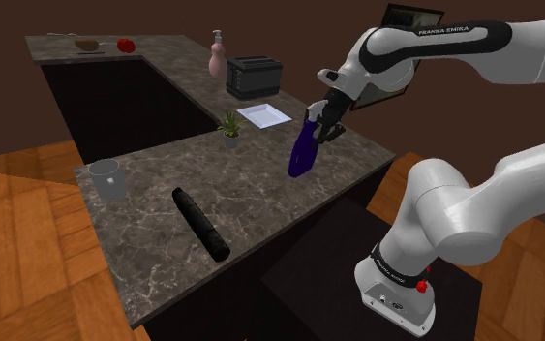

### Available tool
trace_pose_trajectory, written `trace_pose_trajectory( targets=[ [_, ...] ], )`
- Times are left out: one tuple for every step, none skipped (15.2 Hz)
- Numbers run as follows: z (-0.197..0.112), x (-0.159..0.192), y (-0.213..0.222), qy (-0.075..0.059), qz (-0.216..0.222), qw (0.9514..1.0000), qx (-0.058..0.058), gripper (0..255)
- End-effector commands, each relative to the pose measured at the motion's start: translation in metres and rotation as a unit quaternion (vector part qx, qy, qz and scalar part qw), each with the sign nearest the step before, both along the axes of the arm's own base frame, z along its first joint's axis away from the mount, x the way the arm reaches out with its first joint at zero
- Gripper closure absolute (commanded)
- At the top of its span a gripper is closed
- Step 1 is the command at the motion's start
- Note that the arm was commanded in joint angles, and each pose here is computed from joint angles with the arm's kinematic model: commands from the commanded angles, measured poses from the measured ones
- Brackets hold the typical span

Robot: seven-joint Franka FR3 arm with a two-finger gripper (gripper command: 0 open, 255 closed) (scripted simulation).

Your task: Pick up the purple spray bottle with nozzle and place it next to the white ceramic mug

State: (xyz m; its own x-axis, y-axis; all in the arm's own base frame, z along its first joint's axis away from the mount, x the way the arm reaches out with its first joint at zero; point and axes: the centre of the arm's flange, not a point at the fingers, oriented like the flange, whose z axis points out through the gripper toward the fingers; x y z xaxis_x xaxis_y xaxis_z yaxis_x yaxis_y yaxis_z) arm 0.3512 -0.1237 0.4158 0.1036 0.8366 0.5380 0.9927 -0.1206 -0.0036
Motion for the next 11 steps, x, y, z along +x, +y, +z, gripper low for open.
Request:
trace_pose_trajectory(
  targets=[
    [0.011,0.0,0.0,0.0,0.0,1.0,0.0,255],
    [0.016,0.0,0.0,0.0,0.0,1.0,0.0,255],
    [0.022,0.0,0.0,0.0,0.0,1.0,0.0,255],
    [0.027,0.0,0.0,0.0,0.0,1.0,0.0,255],
    [0.032,0.0,0.0,0.0,0.0,1.0,0.0,255],
    [0.038,0.0,0.0,0.0,0.0,1.0,0.0,255],
    [0.043,0.0,0.0,0.0,0.0,1.0,0.0,255],
    [0.048,0.0,0.0,0.0,0.0,1.0,0.0,255],
    [0.053,0.0,0.0,0.0,0.0,1.0,0.0,255],
    [0.059,0.0,0.0,0.0,0.0,1.0,0.0,255],
    [0.064,0.0,0.0,0.0,0.0,1.0,0.0,255]
  ],
)
